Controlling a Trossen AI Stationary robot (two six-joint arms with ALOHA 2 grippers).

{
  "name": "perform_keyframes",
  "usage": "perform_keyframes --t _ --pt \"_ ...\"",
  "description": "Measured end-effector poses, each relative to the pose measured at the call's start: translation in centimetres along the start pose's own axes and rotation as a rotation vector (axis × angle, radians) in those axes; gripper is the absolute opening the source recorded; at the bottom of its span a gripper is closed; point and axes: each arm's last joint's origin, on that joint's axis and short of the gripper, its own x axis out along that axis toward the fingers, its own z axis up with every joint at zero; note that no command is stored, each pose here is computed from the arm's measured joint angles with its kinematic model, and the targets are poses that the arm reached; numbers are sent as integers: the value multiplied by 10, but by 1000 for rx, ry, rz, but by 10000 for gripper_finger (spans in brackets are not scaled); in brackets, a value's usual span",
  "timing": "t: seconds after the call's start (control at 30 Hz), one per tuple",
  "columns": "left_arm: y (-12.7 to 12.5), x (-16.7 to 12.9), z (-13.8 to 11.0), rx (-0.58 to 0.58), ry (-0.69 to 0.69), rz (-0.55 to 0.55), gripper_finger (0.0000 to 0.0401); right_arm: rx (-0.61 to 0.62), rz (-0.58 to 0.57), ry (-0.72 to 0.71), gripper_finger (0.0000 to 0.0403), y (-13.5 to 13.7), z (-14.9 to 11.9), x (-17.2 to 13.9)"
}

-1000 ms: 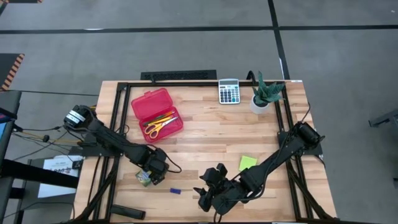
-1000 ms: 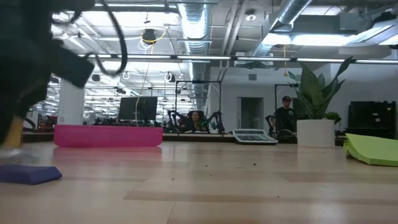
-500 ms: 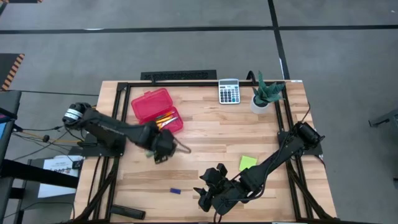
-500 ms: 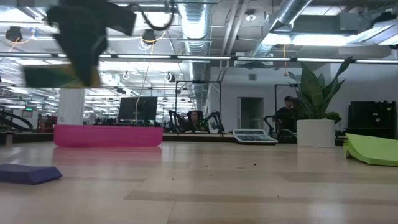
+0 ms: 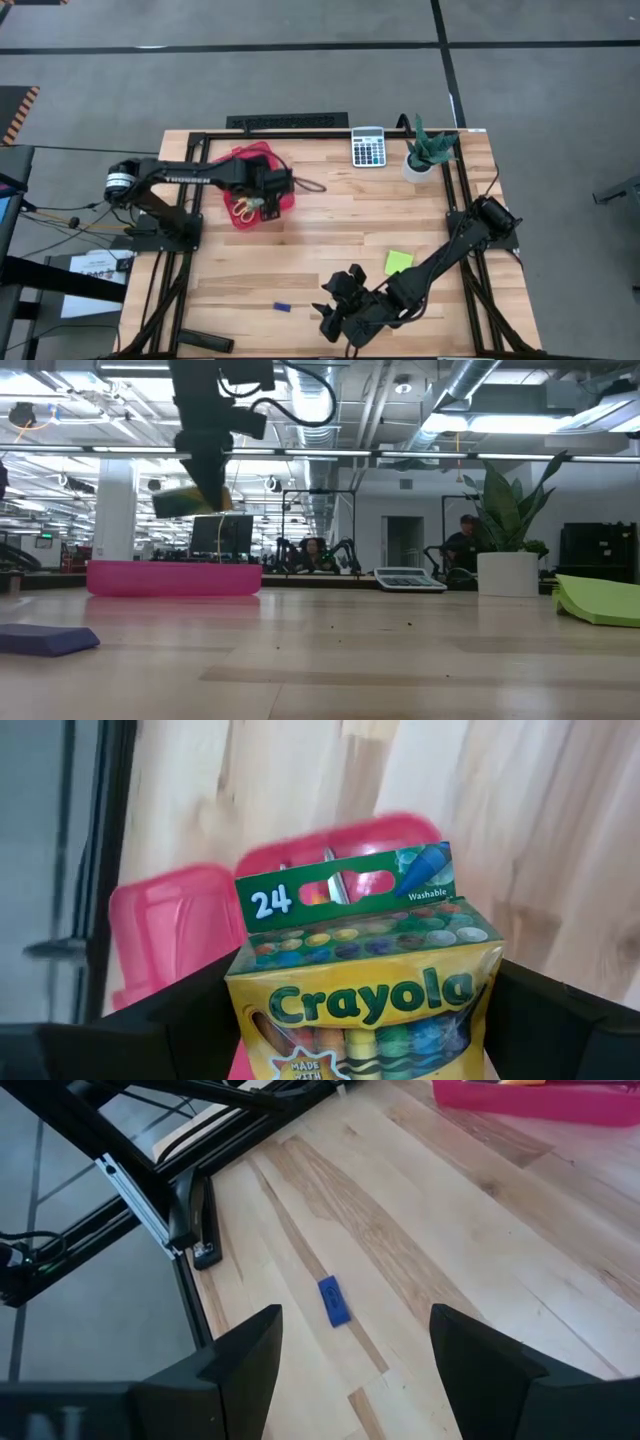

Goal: Pack school essentials
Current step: Put the yellow crayon box into the red supply box

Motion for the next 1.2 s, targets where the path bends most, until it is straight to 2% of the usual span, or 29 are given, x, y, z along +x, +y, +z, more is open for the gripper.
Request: perform_keyframes --t 0.17,0.27,0.5,0.7,0.97,1.2 --pt "13 15 -3 -5 10 -45 325 -4 6 3 260 1 -2 -2" --pt "14 27 -9 -10 26 -74 325 -6 8 4 260 2 -3 -3" --pt "13 51 -22 5 56 -67 325 0 10 5 260 3 -4 -3" --pt "14 62 -25 -11 24 -90 325 0 10 5 260 3 -4 -4" --pt "17 63 -17 -38 -65 -103 325 -1 13 6 260 3 -5 -5" --pt "18 73 -19 -53 -5 -105 325 1 12 6 260 3 -5 -5"
